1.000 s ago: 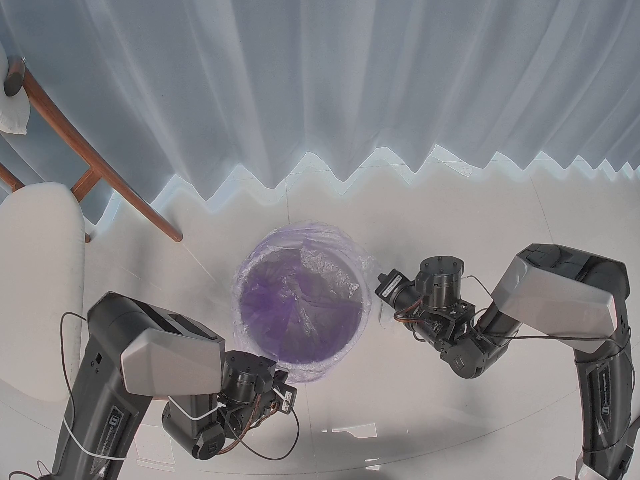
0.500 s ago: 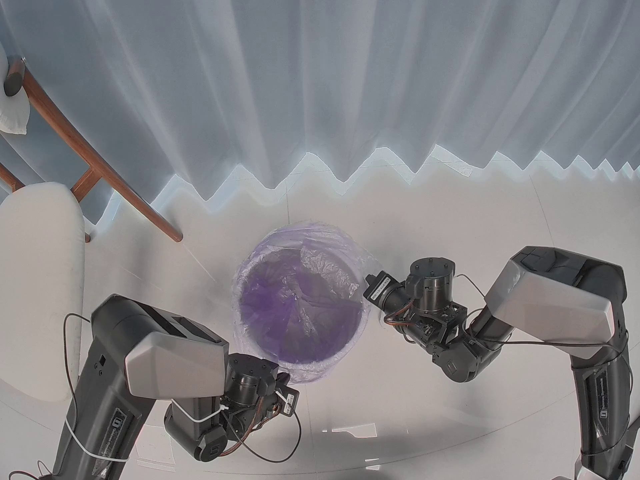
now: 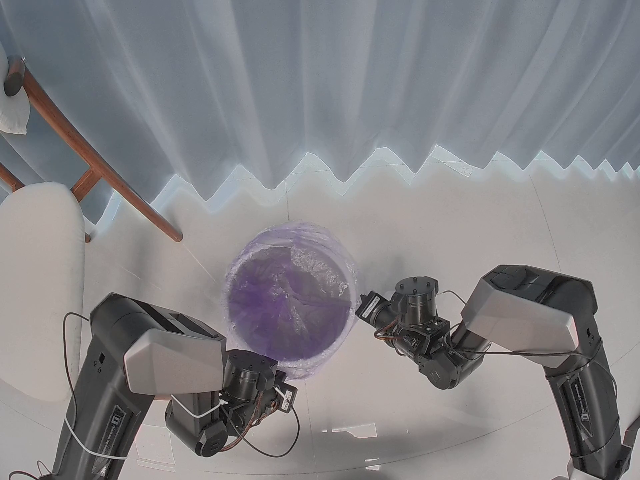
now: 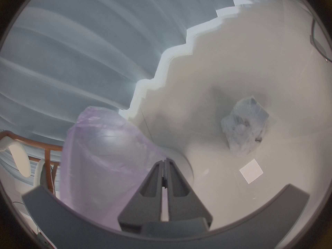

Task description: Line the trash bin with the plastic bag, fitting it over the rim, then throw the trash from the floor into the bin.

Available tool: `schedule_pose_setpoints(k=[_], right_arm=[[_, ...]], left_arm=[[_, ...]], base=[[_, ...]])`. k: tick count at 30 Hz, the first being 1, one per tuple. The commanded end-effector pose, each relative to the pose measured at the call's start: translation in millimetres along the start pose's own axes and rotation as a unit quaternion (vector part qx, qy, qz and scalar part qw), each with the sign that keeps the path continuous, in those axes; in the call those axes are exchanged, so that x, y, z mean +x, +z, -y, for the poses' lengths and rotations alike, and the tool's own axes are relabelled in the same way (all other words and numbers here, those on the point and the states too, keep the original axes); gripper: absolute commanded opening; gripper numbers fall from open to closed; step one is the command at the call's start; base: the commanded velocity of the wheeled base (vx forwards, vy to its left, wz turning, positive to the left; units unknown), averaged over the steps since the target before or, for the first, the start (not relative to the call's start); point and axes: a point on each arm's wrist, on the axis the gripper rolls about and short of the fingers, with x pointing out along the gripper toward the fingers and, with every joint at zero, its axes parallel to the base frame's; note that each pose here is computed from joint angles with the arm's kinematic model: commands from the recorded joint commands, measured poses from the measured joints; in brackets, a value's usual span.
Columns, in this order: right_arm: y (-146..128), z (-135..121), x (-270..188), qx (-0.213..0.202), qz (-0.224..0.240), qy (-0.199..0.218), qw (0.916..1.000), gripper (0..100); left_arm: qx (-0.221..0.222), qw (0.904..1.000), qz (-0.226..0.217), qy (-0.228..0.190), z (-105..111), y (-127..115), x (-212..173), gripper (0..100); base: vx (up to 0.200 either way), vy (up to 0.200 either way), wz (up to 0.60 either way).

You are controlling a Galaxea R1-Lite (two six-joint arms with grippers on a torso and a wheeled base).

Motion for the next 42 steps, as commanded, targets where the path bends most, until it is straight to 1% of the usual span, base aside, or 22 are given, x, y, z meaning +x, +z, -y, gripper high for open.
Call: schedule_pose_setpoints(k=[1, 5, 10, 12, 15, 16, 19, 23, 24, 25, 26, 29, 30, 31, 34, 36, 37, 39, 40, 42], right_arm=[[-10.1, 10.1, 9.3, -0.004, -0.013, -0.012, 0.9998, 0], [-7.3, 14.5, 15.1, -0.004, -0.016, -0.024, 0.9996, 0], [-5.3, 19.4, 17.1, -0.003, -0.017, -0.032, 0.9993, 0], [-3.8, 23.1, 17.4, -0.003, -0.018, -0.040, 0.9990, 0], [-3.7, 25.1, 17.4, -0.003, -0.021, -0.046, 0.9987, 0], [-3.5, 26.1, 16.8, -0.002, -0.021, -0.049, 0.9986, 0], [0.0, 23.8, 12.9, 0.000, -0.020, -0.049, 0.9986, 0], [17.4, 5.0, -20.1, 0.000, -0.020, -0.045, 0.9988, 0], [18.0, 4.5, -21.3, 0.000, -0.020, -0.045, 0.9988, 0], [22.6, -0.7, -34.7, 0.000, -0.022, -0.046, 0.9987, 0], [26.6, -3.5, -45.1, 0.000, -0.023, -0.047, 0.9986, 0], [35.2, -10.9, -66.0, -0.002, -0.024, -0.046, 0.9986, 0], [35.2, -10.9, -66.0, -0.002, -0.024, -0.046, 0.9986, 0], [37.1, -15.7, -78.6, -0.002, -0.027, -0.044, 0.9987, 0], [32.2, -20.1, -97.4, -0.008, -0.041, -0.044, 0.9981, 0], [25.8, -23.7, -106.4, -0.014, -0.053, -0.042, 0.9976, 0], [25.0, -24.3, -107.7, -0.014, -0.055, -0.041, 0.9975, 0], [18.9, -30.8, -111.6, -0.019, -0.064, -0.033, 0.9973, 0], [18.9, -30.8, -111.6, -0.019, -0.064, -0.033, 0.9973, 0], [9.8, -42.0, -113.8, -0.029, -0.077, -0.020, 0.9964, 0]], left_arm=[[-0.001, 1.0000, -0.005, 0.005, -3.3, -0.7, 1.2, 0], [-0.004, 0.9998, -0.011, 0.014, -10.5, -2.7, 3.3, 0], [-0.004, 0.9997, -0.018, 0.015, -10.4, -5.2, 3.8, 0], [-0.003, 0.9995, -0.027, 0.016, -11.0, -6.0, 3.9, 0], [-0.003, 0.9992, -0.031, 0.023, -11.2, -5.9, 4.4, 0], [-0.005, 0.9990, -0.031, 0.032, -12.1, -5.4, 4.5, 0], [-0.006, 0.9992, -0.025, 0.032, -11.6, -5.4, 4.1, 0], [-0.011, 0.9993, 0.029, 0.020, -7.2, 10.6, -3.9, 0], [-0.011, 0.9993, 0.031, 0.020, -7.3, 11.6, -4.5, 0], [-0.014, 0.9986, 0.048, 0.018, -7.4, 18.9, -12.2, 0], [-0.017, 0.9982, 0.054, 0.017, -8.8, 21.9, -20.5, 0], [-0.021, 0.9984, 0.051, 0.014, -12.1, 25.9, -43.9, 0], [-0.021, 0.9984, 0.051, 0.014, -12.1, 25.9, -43.9, 0], [-0.030, 0.9984, 0.047, 0.007, -11.6, 28.6, -63.4, 0], [-0.048, 0.9979, 0.042, -0.009, -6.8, 31.1, -92.4, 0], [-0.050, 0.9978, 0.037, -0.023, -2.4, 30.4, -111.0, 0], [-0.050, 0.9977, 0.039, -0.026, -1.7, 31.0, -113.7, 0], [-0.051, 0.9969, 0.041, -0.043, 3.1, 32.2, -134.5, 0], [-0.051, 0.9969, 0.041, -0.043, 3.1, 32.2, -134.5, 0], [-0.068, 0.9936, 0.063, -0.064, 7.9, 40.8, -154.2, 0]], base=[[0.000, 0.000, 0.00], [0.000, 0.000, 0.00], [0.000, 0.000, 0.00], [0.000, 0.000, 0.00], [0.000, 0.000, 0.00], [0.000, 0.000, 0.00], [0.000, 0.000, 0.00], [0.000, 0.000, 0.00], [0.000, 0.000, 0.00], [0.000, 0.000, 0.00], [0.000, 0.000, 0.00], [0.000, 0.000, 0.00], [0.000, 0.000, 0.00], [0.000, 0.000, 0.00], [0.000, 0.000, 0.00], [0.000, 0.000, 0.00], [0.000, 0.000, 0.00], [0.000, 0.000, 0.00], [0.000, 0.000, 0.00], [0.000, 0.000, 0.00]])
